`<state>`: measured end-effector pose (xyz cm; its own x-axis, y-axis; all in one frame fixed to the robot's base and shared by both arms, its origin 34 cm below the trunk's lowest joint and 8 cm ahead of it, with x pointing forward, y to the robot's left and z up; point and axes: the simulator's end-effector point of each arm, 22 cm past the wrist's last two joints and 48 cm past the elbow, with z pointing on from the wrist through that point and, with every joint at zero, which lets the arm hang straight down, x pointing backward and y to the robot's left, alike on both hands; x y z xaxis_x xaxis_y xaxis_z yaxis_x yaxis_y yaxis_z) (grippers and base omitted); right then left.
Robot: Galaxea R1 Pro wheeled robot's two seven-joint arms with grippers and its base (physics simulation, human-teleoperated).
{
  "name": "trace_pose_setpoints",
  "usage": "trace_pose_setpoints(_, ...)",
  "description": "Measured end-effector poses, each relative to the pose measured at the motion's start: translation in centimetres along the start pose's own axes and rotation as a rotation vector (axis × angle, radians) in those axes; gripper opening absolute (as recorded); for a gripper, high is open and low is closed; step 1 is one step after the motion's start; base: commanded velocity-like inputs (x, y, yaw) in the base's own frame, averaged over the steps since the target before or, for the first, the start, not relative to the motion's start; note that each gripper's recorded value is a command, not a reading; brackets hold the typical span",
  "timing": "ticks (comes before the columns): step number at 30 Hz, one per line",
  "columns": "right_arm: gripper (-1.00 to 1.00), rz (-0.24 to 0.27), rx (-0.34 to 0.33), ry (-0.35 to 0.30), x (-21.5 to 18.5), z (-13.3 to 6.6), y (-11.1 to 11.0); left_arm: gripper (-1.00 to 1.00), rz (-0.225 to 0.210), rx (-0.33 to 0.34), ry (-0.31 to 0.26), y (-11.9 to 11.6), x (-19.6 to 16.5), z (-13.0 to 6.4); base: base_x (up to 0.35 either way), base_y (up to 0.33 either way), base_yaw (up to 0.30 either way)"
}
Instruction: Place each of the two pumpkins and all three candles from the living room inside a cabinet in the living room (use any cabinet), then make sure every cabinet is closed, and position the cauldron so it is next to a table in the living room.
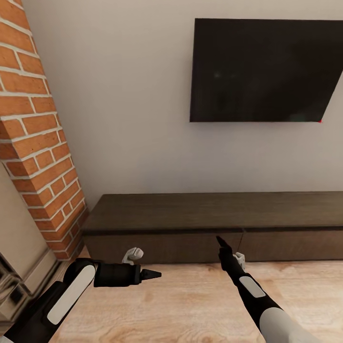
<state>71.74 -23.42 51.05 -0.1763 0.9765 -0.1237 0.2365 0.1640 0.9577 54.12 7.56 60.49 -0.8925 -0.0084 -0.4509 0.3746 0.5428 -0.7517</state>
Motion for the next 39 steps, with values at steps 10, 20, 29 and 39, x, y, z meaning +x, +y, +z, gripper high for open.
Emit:
trace_pose_setpoints(10,1.00,0.001,0.002,0.000,0.00,-0.01,-0.07,1.00,0.008,0.004,-0.003,-0.32,-0.15,-0.08,0.110,0.000,0.000)
trace_pose_setpoints(20,1.00,0.001,0.005,-0.001,-0.02,-0.01,-0.11,1.00,0.017,0.010,-0.007,-0.72,-0.31,-0.12,0.133,0.000,0.000)
trace_pose_setpoints(29,1.00,0.001,0.007,-0.001,-0.01,-0.02,-0.17,1.00,0.019,0.010,-0.007,-0.74,-0.34,-0.16,0.057,0.000,0.000)
trace_pose_setpoints(39,1.00,0.001,0.009,-0.001,0.00,-0.01,-0.21,1.00,0.018,0.010,-0.007,-0.73,-0.32,-0.15,0.060,0.000,0.000)
